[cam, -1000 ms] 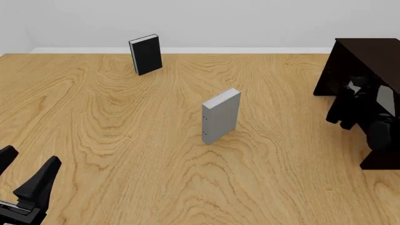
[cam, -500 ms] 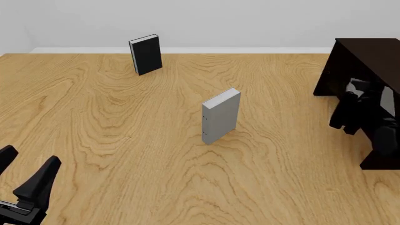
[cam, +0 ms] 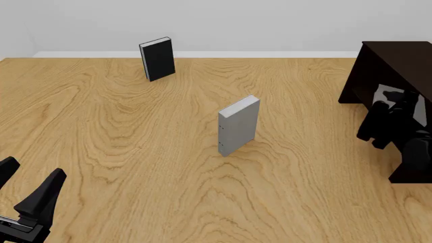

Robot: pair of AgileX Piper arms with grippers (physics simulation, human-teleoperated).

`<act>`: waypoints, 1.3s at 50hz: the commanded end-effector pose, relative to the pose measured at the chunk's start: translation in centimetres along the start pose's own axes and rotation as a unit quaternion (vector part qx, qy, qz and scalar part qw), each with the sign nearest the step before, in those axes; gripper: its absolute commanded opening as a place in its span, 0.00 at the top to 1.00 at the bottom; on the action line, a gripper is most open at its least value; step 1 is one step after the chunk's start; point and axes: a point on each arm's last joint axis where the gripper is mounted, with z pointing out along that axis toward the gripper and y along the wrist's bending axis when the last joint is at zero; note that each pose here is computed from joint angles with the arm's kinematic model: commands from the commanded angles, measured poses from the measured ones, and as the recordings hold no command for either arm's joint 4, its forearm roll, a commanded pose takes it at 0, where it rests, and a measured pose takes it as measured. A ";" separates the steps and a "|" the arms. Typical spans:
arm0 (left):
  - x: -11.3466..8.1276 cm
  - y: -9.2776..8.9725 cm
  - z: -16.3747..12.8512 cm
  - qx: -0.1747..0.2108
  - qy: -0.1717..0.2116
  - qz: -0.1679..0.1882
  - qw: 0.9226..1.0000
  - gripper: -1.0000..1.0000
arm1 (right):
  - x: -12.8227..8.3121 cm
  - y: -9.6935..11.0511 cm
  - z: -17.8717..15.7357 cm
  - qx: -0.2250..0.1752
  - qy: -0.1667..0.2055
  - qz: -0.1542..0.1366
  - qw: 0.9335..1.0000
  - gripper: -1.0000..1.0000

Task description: Pick up the book on the right and place it on the cabinet shelf.

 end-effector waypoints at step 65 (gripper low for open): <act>0.0 0.0 0.0 -0.004 0.001 0.000 1.000 0.00 | -4.3 -2.5 3.8 0.008 -0.033 0.036 0.999 0.00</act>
